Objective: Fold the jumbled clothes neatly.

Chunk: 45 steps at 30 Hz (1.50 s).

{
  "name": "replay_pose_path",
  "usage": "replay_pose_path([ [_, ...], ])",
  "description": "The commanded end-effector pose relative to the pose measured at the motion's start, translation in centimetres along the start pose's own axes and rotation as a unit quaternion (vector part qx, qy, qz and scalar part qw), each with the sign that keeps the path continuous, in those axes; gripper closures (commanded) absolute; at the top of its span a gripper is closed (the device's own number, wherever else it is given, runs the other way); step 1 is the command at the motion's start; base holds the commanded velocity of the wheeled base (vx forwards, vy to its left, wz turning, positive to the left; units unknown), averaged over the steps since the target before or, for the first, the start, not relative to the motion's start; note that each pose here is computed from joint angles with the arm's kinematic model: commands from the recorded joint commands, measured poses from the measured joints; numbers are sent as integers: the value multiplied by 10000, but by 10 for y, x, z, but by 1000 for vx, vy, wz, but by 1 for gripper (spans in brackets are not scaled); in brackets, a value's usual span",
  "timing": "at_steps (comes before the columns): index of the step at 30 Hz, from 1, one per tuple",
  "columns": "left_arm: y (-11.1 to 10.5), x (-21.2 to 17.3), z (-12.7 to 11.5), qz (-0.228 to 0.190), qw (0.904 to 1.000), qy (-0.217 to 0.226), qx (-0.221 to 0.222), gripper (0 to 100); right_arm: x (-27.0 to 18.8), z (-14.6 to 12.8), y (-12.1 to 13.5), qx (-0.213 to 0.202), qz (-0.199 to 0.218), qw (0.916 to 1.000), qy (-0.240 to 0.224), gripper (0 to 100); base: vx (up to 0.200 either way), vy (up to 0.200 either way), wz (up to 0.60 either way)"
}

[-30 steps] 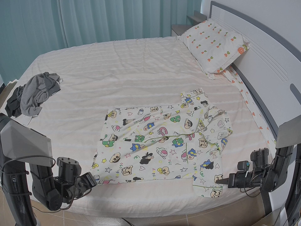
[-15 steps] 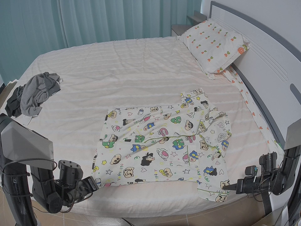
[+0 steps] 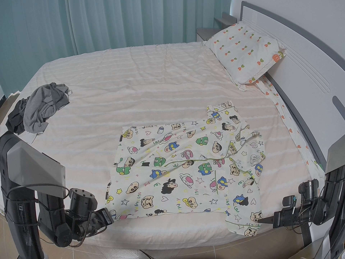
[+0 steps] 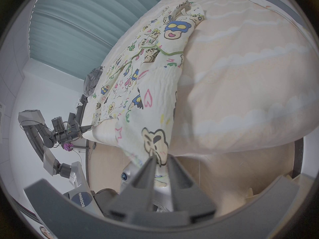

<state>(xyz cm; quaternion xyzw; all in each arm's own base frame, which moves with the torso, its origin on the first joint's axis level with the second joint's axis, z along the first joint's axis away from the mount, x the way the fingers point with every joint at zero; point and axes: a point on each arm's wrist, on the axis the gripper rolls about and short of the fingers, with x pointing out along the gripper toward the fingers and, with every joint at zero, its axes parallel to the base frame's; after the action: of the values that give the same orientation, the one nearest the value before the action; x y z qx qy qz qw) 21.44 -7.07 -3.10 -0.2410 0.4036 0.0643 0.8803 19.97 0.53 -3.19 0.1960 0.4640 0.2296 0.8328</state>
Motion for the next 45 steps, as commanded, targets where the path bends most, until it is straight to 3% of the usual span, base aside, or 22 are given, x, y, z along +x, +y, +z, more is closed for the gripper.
replay_pose_path([
  [1,0,1,0,0,10000,1,-20,0,0,-2,-2,48,5,10000,37,0,0,0,0],
  [4,-2,-5,3,-78,9999,-102,-75,0,-5,-2,1,-35,103,9999,-36,0,0,0,0],
  [8,-4,-28,14,-379,9979,-437,-283,0,-24,6,9,-200,190,9981,-551,0,0,0,0],
  [11,-8,-53,34,-786,9902,-1042,-490,0,-44,17,13,-128,190,9939,-1077,0,0,0,0],
  [15,-13,-84,58,-1277,9732,-1781,-692,0,-65,25,22,12,740,9859,-1502,0,0,0,0],
  [18,-16,-98,65,-1525,9637,-2066,-733,0,-69,26,22,40,1069,9829,-1501,0,0,0,0],
  [24,-21,-104,95,-1754,9406,-2653,-1186,0,-63,22,16,174,1097,9852,-1303,0,0,0,0],
  [32,-23,-101,94,-1926,9384,-2468,-1459,0,-63,21,15,212,1083,9852,-1308,0,0,0,0],
  [38,-25,-100,94,-2225,9397,-2202,-1376,0,-64,21,15,229,1083,9854,-1292,0,100,0,0],
  [42,-27,-95,92,-2178,9445,-2139,-1214,0,-65,21,16,201,1084,9851,-1318,0,200,0,0],
  [45,-25,-88,90,-1972,9532,-2123,-858,0,-67,22,17,160,1082,9846,-1365,0,200,0,0],
])
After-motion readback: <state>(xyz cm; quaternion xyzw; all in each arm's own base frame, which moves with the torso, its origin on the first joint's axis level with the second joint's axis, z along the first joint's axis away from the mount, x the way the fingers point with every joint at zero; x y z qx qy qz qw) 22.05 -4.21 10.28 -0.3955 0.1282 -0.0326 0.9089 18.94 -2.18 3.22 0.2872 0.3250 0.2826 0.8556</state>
